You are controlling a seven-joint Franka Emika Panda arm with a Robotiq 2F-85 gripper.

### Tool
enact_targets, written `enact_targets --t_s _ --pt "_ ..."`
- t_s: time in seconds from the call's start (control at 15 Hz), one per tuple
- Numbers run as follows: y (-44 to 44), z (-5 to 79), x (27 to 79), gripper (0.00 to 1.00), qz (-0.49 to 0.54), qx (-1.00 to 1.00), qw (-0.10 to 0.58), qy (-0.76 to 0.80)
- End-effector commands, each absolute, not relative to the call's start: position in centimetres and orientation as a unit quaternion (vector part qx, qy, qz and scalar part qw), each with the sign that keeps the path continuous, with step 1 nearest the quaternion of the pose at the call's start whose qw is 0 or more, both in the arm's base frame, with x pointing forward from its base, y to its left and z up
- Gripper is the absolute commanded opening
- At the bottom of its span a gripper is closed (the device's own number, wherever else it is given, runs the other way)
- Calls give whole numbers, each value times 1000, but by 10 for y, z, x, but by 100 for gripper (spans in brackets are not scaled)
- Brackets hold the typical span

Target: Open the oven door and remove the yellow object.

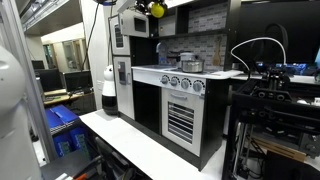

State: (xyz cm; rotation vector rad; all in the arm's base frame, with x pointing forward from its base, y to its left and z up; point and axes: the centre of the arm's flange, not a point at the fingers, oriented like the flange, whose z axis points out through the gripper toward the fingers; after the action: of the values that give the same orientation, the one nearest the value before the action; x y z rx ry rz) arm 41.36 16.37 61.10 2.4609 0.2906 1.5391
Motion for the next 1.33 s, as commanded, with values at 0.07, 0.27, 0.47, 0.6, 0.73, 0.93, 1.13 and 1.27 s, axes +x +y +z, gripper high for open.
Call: enact_targets --t_s 0.07,0.27,0.47,0.6,0.73,0.93,1.13,1.27 --pt "148 613 422 44 520 844 105 75" --pt "115 615 441 44 509 855 101 14" --pt "90 614 458 44 507 856 94 -26" --pt "82 614 470 44 514 852 91 -45" --pt "82 614 485 44 518 848 90 -66" --pt "84 613 507 44 521 845 85 -84" --pt "89 611 528 44 531 839 83 -88" --pt "92 611 540 44 542 832 89 -84"
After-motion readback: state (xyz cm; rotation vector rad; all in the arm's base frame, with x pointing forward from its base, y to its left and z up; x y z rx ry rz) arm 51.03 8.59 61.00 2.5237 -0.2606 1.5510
